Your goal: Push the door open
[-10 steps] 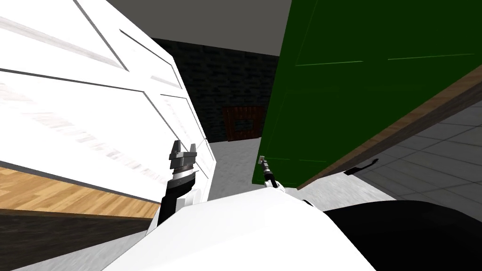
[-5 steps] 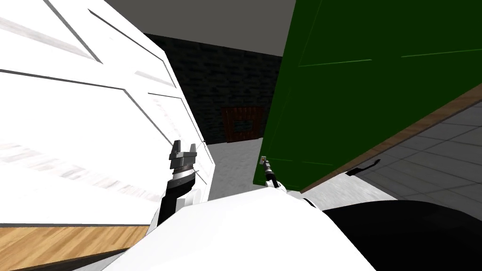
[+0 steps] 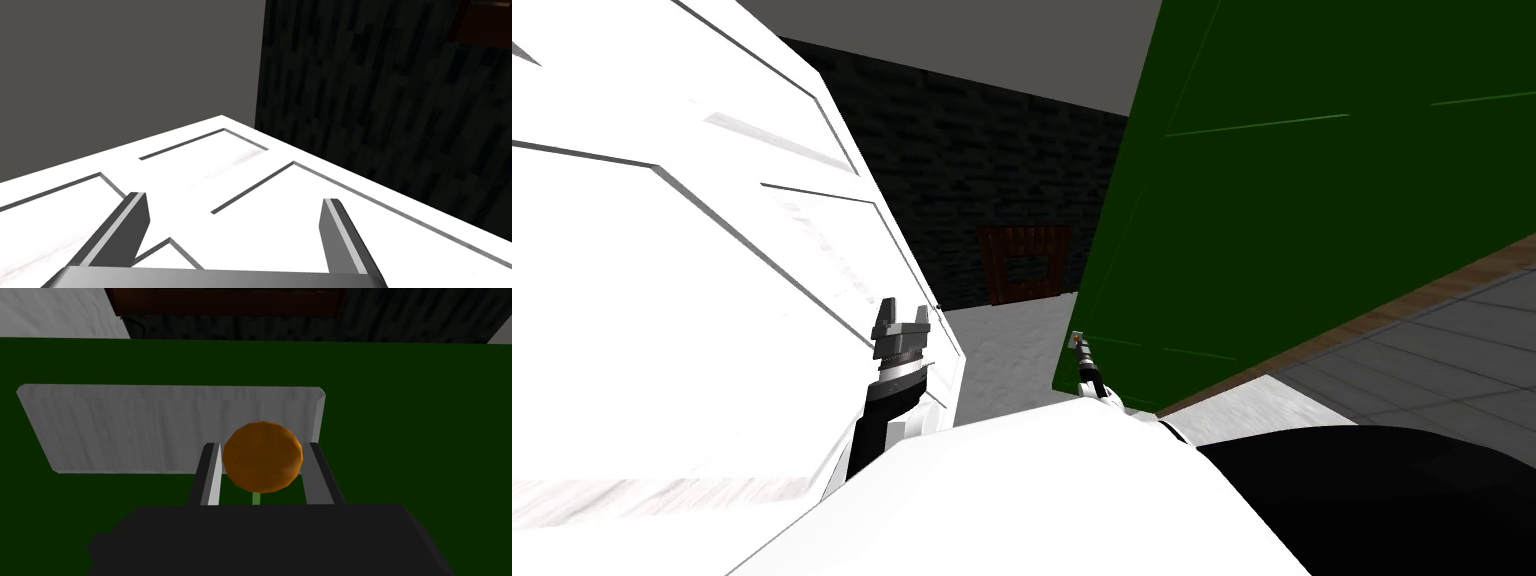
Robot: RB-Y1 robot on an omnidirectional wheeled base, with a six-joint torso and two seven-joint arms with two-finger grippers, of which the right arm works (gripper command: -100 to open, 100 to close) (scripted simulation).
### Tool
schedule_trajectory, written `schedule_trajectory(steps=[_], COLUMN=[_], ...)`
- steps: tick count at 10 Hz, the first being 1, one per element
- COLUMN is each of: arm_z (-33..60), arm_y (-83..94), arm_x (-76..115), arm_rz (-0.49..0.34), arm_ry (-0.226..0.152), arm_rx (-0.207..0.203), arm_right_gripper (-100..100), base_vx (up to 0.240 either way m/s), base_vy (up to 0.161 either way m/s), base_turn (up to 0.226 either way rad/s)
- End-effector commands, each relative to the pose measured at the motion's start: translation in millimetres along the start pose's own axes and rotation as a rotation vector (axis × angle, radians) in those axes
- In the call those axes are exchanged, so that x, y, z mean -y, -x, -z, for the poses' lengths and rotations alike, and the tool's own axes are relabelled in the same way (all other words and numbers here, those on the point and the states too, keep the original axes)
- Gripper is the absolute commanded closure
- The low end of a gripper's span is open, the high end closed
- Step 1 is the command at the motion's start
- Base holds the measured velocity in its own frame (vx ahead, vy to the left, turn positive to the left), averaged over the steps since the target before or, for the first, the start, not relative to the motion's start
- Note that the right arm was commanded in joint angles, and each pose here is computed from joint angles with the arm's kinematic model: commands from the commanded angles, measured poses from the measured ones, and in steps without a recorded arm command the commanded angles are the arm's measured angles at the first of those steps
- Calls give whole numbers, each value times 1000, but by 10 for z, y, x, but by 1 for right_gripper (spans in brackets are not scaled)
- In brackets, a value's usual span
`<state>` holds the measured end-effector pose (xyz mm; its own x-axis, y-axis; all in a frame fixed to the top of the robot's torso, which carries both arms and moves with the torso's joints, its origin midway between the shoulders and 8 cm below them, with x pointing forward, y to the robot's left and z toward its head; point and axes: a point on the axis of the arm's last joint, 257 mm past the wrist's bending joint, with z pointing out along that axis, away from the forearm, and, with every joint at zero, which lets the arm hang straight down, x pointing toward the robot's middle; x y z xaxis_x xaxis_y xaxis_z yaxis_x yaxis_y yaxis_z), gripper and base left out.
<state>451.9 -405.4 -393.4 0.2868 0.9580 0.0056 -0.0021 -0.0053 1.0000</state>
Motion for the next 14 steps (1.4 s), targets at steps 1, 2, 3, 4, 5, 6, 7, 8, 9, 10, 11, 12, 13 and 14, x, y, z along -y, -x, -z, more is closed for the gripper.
schedule_trajectory(steps=[1, 2, 3, 4, 5, 6, 7, 8, 9, 10, 11, 12, 13, 14], arm_z=[2, 4, 6, 9, 14, 18, 18, 26, 28, 48, 61, 65, 75, 88], arm_y=[171, 225, 277, 326, 392, 431, 431, 508, 533, 507, 598, 622, 677, 740], arm_x=[-25, -25, -25, -25, -25, -24, -24, -24, -23, 5, -2, -2, -4, -6], arm_rz=[7, 7, 7, 7, 6, 6, 6, 6, 6, 5, 6, 6, 6, 6], arm_ry=[3, 2, 2, 2, 1, 1, 1, 0, 0, -8, -6, -6, -5, -5], arm_rx=[35, 49, 62, 75, 93, 103, 103, 124, 130, 122, 143, 149, 162, 177], arm_right_gripper=[100, 100, 100, 100, 100, 100, 100, 100, 100, 100, 100, 100, 100, 100], base_vx=[164, 205, 223, 195, 217, 194, 110, 135, 179, 78, 116, 177, 193, 197], base_vy=[13, 29, 36, 55, 69, 62, 30, 39, 57, 22, 15, 6, -22, -11], base_turn=[-26, -72, -63, -67, -76, -71, -26, -39, -54, -31, -31, -47, -39, -26])
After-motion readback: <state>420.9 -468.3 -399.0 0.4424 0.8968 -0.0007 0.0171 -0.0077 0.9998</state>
